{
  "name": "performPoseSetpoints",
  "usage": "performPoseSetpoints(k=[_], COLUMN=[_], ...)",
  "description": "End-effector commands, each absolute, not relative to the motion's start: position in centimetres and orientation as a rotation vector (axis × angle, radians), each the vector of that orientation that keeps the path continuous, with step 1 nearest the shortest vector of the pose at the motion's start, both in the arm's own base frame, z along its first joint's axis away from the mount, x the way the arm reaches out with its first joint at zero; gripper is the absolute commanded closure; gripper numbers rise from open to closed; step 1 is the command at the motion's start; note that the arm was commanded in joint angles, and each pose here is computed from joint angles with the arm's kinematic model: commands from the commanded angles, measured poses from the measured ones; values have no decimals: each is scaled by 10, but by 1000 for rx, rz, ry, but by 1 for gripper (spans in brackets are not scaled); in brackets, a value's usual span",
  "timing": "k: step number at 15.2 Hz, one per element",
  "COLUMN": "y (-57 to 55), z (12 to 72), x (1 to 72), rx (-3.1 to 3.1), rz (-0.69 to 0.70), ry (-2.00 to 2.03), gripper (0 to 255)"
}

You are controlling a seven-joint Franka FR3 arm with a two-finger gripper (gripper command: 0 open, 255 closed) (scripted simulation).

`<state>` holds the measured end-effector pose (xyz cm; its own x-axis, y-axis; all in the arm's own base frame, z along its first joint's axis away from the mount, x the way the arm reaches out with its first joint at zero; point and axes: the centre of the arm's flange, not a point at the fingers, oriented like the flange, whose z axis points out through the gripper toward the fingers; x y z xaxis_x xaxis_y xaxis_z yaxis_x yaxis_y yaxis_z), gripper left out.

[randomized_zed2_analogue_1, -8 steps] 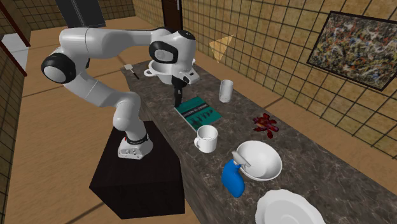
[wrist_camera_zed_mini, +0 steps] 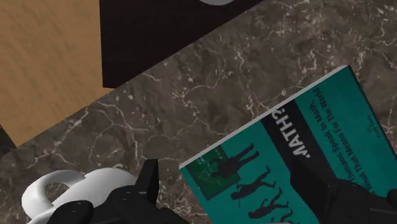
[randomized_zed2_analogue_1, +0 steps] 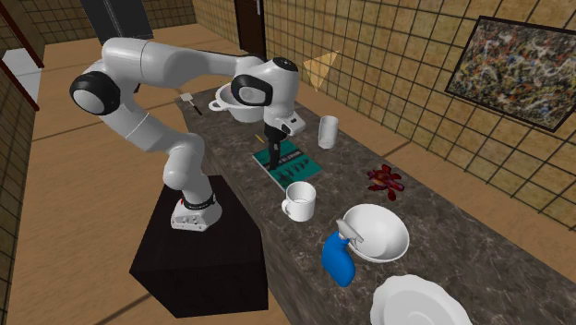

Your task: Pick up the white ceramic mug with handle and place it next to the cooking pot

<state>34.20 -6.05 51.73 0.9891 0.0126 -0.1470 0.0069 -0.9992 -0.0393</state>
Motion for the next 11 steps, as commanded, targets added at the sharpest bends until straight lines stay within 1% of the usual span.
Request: performPoseSetpoints(k=[1, 8, 11], y=[-76, -128, -128], z=[507, 481, 466], x=[360, 416, 416], rx=[-3109, -3152, -3152], rz=[195, 87, 87], ry=[1, 60, 60], gripper=[0, 0, 0])
